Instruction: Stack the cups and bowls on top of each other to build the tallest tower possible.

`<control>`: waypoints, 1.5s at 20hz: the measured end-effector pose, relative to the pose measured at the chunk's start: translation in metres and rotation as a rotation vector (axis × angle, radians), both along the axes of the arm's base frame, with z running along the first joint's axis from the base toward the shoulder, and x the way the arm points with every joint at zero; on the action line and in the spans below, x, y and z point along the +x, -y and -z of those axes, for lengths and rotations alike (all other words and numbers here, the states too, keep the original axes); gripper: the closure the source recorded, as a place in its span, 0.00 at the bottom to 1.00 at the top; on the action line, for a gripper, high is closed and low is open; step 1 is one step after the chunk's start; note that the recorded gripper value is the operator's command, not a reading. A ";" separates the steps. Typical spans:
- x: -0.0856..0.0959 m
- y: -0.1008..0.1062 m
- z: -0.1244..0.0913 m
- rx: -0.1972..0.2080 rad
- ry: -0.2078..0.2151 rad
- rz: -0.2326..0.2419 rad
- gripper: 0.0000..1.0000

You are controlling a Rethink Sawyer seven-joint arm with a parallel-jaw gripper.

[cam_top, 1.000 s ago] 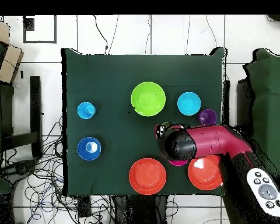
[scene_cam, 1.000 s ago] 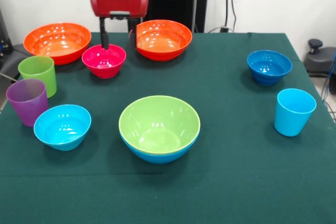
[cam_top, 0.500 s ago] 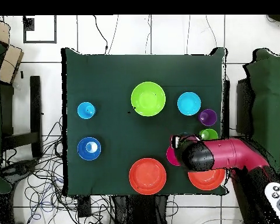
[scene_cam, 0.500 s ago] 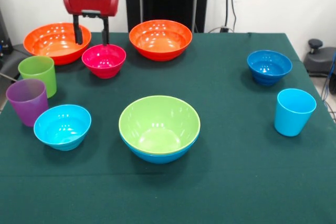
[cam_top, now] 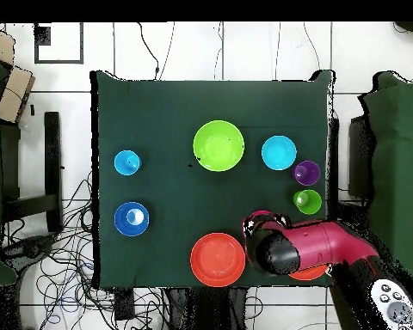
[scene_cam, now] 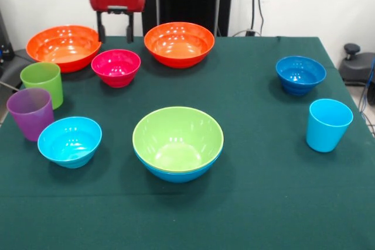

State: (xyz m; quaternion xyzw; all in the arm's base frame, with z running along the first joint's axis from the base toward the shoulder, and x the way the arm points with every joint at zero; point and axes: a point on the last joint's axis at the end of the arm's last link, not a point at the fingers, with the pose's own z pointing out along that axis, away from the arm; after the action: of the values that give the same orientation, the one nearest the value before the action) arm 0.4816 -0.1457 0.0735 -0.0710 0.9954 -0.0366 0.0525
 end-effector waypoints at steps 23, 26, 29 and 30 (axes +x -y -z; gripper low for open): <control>-0.036 -0.037 0.048 0.073 -0.007 -0.023 0.00; -0.045 -0.023 0.054 0.086 -0.018 0.017 0.00; -0.051 -0.005 0.056 0.093 -0.019 0.063 0.00; -0.052 -0.002 0.056 0.094 -0.019 0.070 0.00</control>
State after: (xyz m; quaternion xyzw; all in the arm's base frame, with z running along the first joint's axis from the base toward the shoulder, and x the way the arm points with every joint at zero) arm 0.4295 -0.1438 0.0172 -0.0341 0.9984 0.0088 0.0451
